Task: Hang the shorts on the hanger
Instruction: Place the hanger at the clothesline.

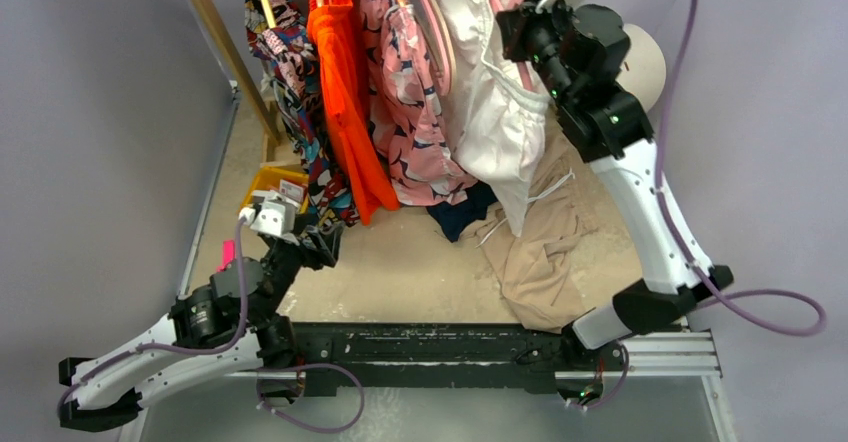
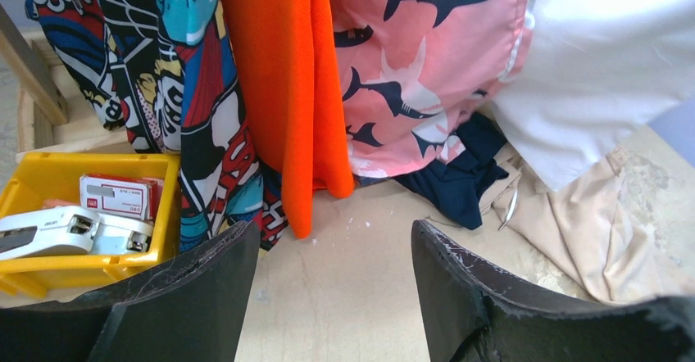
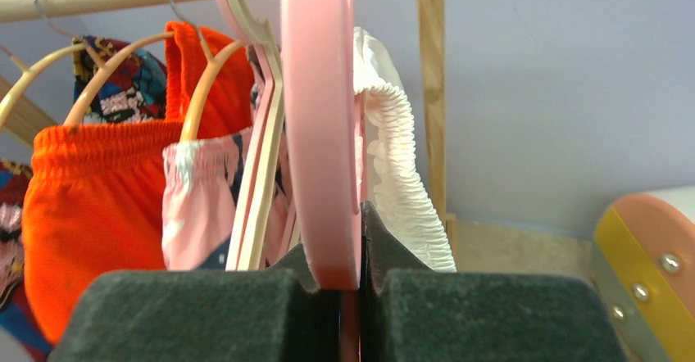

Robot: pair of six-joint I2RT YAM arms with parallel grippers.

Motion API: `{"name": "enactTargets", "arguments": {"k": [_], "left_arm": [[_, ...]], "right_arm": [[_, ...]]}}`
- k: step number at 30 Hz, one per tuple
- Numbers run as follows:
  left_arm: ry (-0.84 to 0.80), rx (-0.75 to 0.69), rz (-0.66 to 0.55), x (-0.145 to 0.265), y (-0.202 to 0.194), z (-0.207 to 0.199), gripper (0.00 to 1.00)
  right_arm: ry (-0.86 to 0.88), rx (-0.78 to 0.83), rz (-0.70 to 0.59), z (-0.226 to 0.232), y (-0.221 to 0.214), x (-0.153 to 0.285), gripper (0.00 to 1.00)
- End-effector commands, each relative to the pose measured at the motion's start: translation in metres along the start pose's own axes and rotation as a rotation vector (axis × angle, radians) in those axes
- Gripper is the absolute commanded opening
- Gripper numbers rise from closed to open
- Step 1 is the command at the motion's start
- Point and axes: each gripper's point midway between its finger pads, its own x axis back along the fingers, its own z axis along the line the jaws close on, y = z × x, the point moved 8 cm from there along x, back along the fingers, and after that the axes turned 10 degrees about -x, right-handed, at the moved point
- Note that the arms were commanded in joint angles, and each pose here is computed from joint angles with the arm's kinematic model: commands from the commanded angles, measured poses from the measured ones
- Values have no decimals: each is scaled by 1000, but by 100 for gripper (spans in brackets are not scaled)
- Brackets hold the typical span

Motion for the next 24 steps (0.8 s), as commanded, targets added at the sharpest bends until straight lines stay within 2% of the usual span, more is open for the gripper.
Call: {"name": "enactTargets", "arguments": {"k": [1, 7, 14, 20, 24], "left_arm": [[-5, 119, -109, 9, 45, 7, 67], [-151, 186, -202, 20, 107, -1, 67], [-378, 199, -338, 21, 183, -30, 68], [-599, 193, -395, 12, 229, -71, 69], [-726, 200, -400, 7, 242, -95, 69]], "right_arm": [[-39, 10, -20, -10, 26, 58, 0], [-6, 47, 19, -21, 41, 141, 0], [364, 60, 131, -6, 37, 238, 0], [543, 77, 248, -3, 16, 275, 0], [670, 80, 293, 3, 6, 285, 0]]}}
